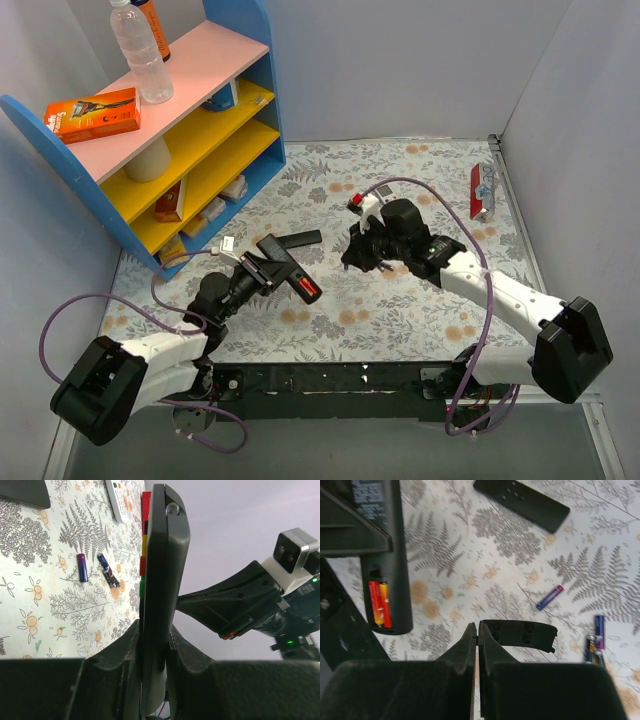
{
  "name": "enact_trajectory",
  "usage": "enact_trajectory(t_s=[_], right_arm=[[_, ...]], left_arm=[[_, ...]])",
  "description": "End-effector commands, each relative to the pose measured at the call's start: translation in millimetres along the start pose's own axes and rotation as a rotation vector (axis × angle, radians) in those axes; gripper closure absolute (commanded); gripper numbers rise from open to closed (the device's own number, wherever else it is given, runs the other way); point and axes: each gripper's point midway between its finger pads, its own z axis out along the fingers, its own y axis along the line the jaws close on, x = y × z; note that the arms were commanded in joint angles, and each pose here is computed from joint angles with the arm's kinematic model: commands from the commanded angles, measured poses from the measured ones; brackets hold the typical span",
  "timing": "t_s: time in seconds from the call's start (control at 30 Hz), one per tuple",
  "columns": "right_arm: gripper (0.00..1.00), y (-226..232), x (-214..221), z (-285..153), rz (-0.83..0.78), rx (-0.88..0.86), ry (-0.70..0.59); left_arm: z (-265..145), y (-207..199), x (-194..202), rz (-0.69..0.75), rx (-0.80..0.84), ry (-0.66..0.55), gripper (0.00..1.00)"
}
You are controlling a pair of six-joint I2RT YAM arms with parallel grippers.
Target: Load the batteries into the remote control
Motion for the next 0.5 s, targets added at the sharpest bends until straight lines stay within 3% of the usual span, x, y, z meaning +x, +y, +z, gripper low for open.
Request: enact_trajectory(t_s=[0.0,0.33,0.47], right_arm=[[0.99,31,-24,2,0.137,-0.191,-0.227],[0.99,73,-16,-1,0.238,-0.547,-0.418],[0.99,77,-7,4,0.297,-0.622,-0.431]], left_arm=[[-6,-14,-9,0.028,0.053,-0.058,1.00],[-19,-29,-24,0.099,0.075,-0.142,1.00],[-21,-32,-27,0.110,0.076,-0.152,1.00]])
